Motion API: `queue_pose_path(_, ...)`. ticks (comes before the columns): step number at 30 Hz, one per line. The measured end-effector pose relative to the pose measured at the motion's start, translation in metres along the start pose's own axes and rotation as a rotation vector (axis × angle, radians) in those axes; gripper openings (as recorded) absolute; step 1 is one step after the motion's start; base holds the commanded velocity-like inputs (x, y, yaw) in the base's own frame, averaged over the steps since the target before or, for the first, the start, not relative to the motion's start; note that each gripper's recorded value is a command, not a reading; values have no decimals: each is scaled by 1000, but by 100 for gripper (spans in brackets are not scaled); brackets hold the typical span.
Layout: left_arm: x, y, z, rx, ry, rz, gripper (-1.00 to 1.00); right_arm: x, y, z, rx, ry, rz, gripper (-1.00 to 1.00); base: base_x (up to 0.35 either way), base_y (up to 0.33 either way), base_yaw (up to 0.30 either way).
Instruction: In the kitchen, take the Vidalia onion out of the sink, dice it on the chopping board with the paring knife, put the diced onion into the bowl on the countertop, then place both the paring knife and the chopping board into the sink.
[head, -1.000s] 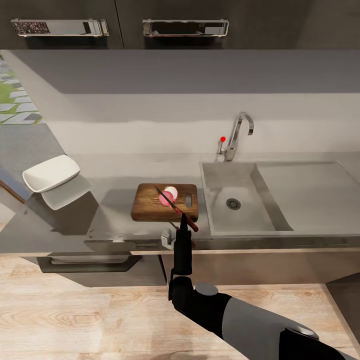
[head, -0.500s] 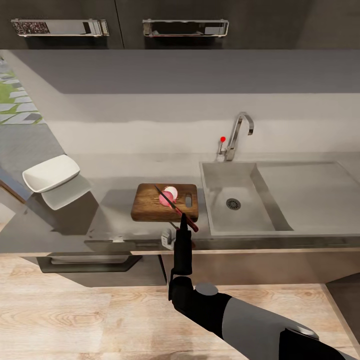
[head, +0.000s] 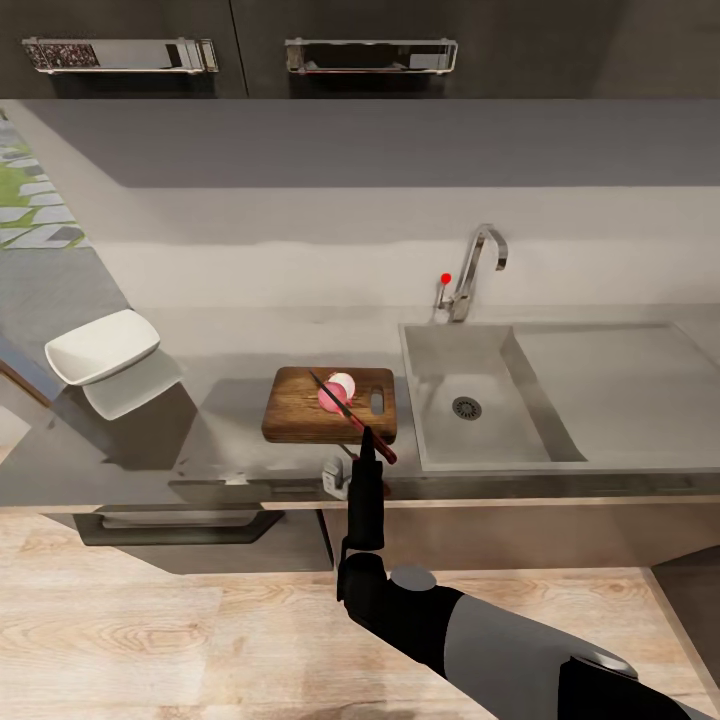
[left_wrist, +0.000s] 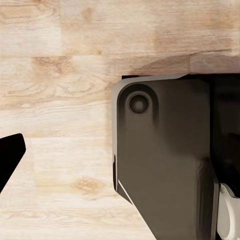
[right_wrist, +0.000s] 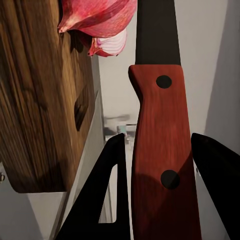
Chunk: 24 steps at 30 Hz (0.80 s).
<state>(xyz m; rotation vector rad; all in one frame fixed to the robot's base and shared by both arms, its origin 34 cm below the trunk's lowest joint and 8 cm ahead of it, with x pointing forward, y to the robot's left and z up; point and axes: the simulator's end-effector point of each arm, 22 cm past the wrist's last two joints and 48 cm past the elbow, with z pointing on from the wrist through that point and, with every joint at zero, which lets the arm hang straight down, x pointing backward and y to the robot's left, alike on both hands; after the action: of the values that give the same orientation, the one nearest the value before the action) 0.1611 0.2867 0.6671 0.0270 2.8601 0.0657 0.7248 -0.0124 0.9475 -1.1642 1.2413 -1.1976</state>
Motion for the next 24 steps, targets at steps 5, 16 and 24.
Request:
queue_pose_path(5, 0, 0, 0, 0, 1, 0, 100, 0, 0, 0, 0, 0, 0, -100, 0, 0, 0)
queue_pose_path(16, 1, 0, 0, 0, 2, 0, 100, 0, 0, 0, 0, 0, 0, -100, 0, 0, 0)
queue_pose_path(24, 1, 0, 0, 0, 2, 0, 100, 0, 0, 0, 0, 0, 0, -100, 0, 0, 0)
